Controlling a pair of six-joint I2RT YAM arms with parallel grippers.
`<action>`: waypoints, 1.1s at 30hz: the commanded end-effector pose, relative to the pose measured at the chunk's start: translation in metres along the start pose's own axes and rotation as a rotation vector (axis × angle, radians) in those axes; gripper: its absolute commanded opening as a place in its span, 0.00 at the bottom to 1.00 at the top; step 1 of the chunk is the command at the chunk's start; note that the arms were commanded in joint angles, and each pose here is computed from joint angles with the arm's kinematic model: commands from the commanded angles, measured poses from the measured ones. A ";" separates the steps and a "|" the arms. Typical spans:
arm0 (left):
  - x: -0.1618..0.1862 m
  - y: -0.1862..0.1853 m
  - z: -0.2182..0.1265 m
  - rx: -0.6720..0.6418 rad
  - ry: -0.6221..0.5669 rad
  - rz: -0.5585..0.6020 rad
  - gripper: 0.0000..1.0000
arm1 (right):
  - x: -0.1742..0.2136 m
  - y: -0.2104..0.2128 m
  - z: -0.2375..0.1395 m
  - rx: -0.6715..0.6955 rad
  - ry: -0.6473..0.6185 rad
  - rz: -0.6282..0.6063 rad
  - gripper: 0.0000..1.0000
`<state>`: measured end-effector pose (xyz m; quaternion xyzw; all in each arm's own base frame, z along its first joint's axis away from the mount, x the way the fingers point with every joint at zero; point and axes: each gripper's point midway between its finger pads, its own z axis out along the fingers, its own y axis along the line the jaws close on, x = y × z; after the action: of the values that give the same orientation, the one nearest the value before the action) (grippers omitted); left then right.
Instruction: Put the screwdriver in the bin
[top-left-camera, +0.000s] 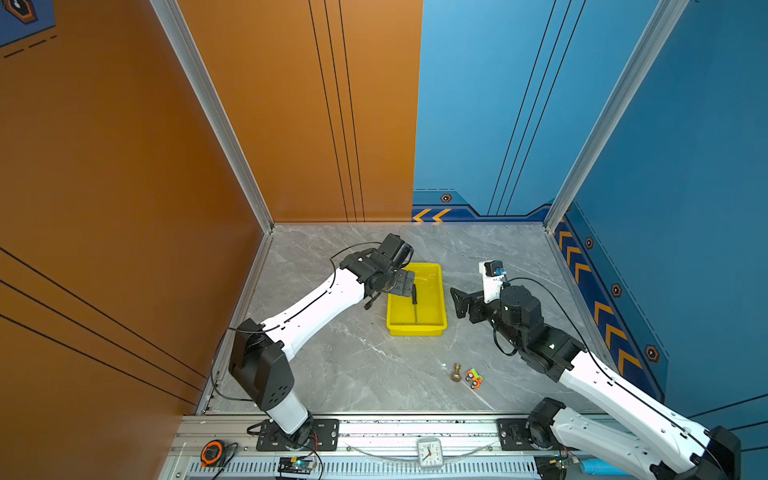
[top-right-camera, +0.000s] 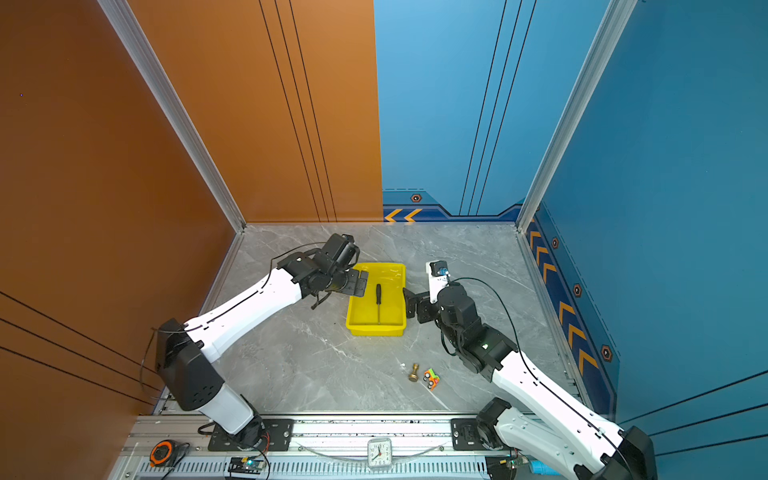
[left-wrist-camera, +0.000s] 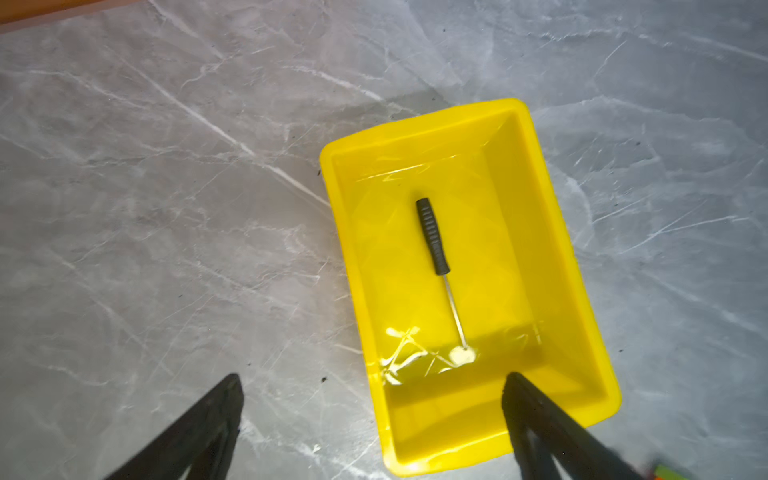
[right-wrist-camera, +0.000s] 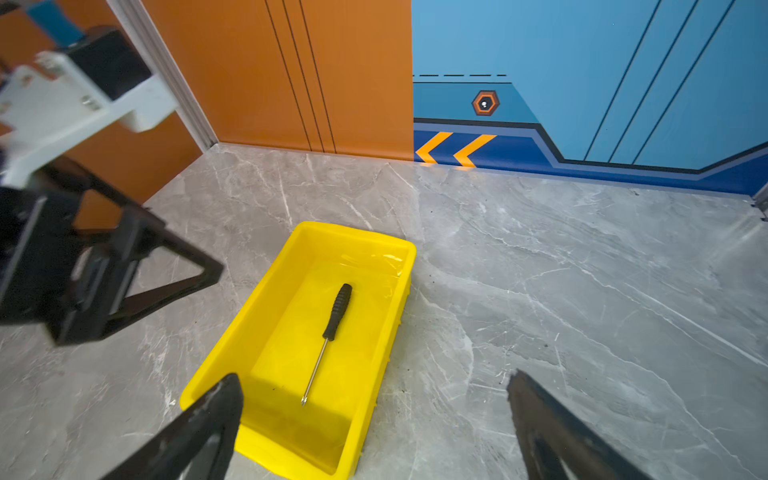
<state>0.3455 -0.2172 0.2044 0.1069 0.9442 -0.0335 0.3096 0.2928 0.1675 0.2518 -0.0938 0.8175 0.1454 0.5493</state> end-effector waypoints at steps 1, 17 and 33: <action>-0.004 0.033 -0.020 -0.064 -0.100 0.028 0.98 | -0.006 -0.014 0.002 0.057 0.006 0.031 1.00; 0.053 0.183 -0.022 -0.367 -0.183 -0.236 0.98 | 0.021 -0.105 -0.003 0.338 0.000 0.039 1.00; 0.107 0.258 -0.021 -0.575 -0.243 -0.374 0.98 | 0.087 -0.144 0.021 0.323 0.159 -0.112 1.00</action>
<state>0.3074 0.0442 0.1525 -0.1619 0.8936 0.1356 0.3960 0.3215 0.0353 0.1550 -0.0265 0.8660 -0.0273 0.4986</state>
